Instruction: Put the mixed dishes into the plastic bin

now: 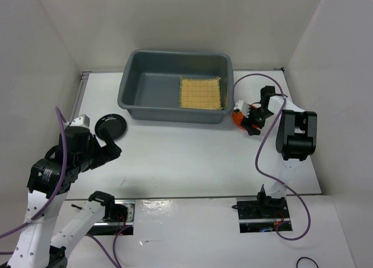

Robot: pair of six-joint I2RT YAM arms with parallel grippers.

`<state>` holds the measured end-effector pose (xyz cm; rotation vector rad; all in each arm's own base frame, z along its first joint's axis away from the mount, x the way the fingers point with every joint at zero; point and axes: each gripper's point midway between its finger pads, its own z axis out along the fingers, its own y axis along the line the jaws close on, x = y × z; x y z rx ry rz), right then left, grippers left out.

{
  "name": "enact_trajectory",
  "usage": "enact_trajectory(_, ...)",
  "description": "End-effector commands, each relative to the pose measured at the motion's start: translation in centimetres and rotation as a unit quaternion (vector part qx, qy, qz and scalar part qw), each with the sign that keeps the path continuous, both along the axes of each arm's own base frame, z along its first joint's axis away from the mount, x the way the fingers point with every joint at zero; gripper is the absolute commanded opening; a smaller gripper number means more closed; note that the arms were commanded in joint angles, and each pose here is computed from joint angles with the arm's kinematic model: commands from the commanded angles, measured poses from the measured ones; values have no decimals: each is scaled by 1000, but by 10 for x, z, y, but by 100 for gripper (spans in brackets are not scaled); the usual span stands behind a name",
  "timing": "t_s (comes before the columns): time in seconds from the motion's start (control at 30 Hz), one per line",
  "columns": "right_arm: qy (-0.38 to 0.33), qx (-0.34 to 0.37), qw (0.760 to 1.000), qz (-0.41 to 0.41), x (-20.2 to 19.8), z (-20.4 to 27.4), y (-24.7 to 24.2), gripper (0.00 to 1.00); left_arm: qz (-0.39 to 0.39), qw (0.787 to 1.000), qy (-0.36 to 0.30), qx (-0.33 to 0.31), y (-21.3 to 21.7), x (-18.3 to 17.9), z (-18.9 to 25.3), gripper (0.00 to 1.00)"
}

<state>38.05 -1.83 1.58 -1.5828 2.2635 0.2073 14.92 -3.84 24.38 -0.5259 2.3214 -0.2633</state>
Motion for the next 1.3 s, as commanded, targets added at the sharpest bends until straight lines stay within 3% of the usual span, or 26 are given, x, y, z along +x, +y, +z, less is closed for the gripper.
enact_trajectory(0.0, 0, -2, 1000, 2, 7, -1, 4, 76, 10, 1000, 3, -7, 0, 0, -2, 100)
enact_trajectory(0.2, 36, -21, 999, 3, -5, -15, 2, 48, 14, 1000, 7, -9, 0, 0, -5, 100)
enact_trajectory(0.3, 35, -21, 999, 3, -10, -12, 2, 17, 10, 1000, 7, -13, -2, 1, -6, 100)
enact_trajectory(0.47, 10, -14, 1000, 5, -19, 3, 6, 11, 10, 1000, 7, -13, -3, 5, -9, 100)
enact_trajectory(0.57, -18, -10, 1000, -3, -22, 18, 8, 0, 7, 1000, 9, -16, -6, 7, -15, 100)
enact_trajectory(0.93, -132, -76, 988, -35, -16, 34, -15, 1, 0, 1000, 12, -23, -10, 11, -21, 100)
enact_trajectory(1.07, -145, -88, 984, -46, -13, 37, -20, 31, -3, 1000, 8, -27, -11, 8, -22, 100)
enact_trajectory(1.1, -144, -91, 984, -52, -12, 35, -22, 43, -3, 1000, 12, -26, -11, 7, -25, 100)
enact_trajectory(1.27, -153, -96, 981, -69, -9, 33, -23, 66, 0, 1000, 8, -30, -11, 5, -25, 100)
